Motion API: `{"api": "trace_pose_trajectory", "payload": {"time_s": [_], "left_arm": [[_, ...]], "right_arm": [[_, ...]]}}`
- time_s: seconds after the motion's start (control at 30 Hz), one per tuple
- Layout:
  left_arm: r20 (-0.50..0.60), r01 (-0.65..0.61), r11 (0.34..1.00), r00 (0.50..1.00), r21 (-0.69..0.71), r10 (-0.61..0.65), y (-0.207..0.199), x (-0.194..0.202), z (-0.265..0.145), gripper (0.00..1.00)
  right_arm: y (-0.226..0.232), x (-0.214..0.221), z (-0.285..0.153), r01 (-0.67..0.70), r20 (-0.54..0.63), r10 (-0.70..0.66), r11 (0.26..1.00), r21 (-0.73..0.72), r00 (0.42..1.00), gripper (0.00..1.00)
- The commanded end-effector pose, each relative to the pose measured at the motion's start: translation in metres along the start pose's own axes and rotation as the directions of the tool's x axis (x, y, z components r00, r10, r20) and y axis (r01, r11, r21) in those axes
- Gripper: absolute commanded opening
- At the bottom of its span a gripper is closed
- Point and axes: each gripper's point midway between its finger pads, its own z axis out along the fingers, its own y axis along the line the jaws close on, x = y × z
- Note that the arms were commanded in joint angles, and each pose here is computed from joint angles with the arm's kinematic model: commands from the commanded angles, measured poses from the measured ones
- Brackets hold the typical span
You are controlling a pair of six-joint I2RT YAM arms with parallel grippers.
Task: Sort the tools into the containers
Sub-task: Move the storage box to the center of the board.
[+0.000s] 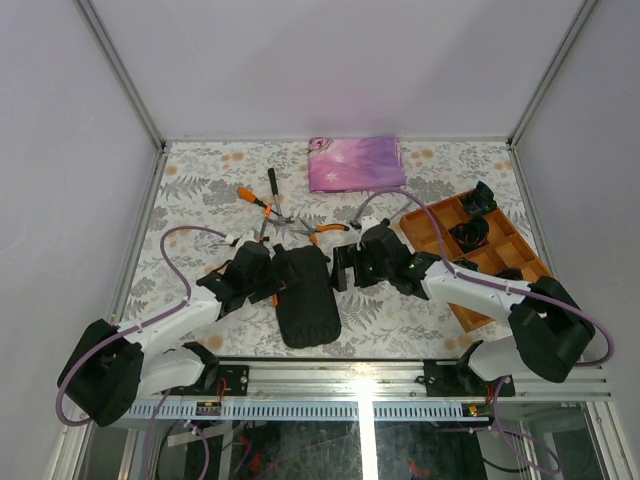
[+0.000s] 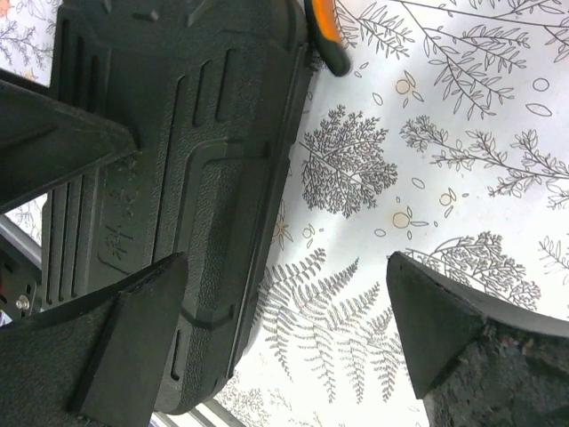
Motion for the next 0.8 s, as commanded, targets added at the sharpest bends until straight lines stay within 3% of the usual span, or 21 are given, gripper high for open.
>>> {"api": "trace_pose_trajectory", "payload": {"time_s": [0.0, 0.27, 0.43, 0.63, 0.77], "left_arm": [[0.035, -0.096, 0.993, 0.995, 0.065, 0.094, -0.025, -0.014, -0.005, 1.0], [0.119, -0.111, 0.994, 0.987, -0.003, 0.11, -0.014, -0.031, -0.019, 1.0], [0.072, -0.117, 0.993, 0.991, 0.021, 0.115, -0.008, -0.016, -0.018, 1.0], [0.001, -0.133, 0.977, 0.991, 0.165, 0.134, -0.021, 0.007, -0.024, 1.0], [-0.051, -0.126, 0.974, 0.989, 0.19, 0.138, -0.019, 0.022, -0.024, 0.98]], "right_arm": [[0.006, -0.022, -0.015, 0.029, 0.108, -0.026, 0.999, -0.024, 0.994, 1.0], [-0.001, -0.036, -0.013, -0.066, 0.192, 0.062, 0.998, 0.014, 0.979, 0.99], [0.007, -0.033, -0.005, -0.095, 0.163, 0.097, 0.995, -0.023, 0.982, 0.97], [0.041, -0.019, 0.004, -0.122, 0.068, 0.14, 0.969, -0.215, 0.988, 0.95], [0.043, -0.001, 0.012, -0.19, 0.013, 0.2, 0.949, -0.252, 0.98, 0.91]]}}
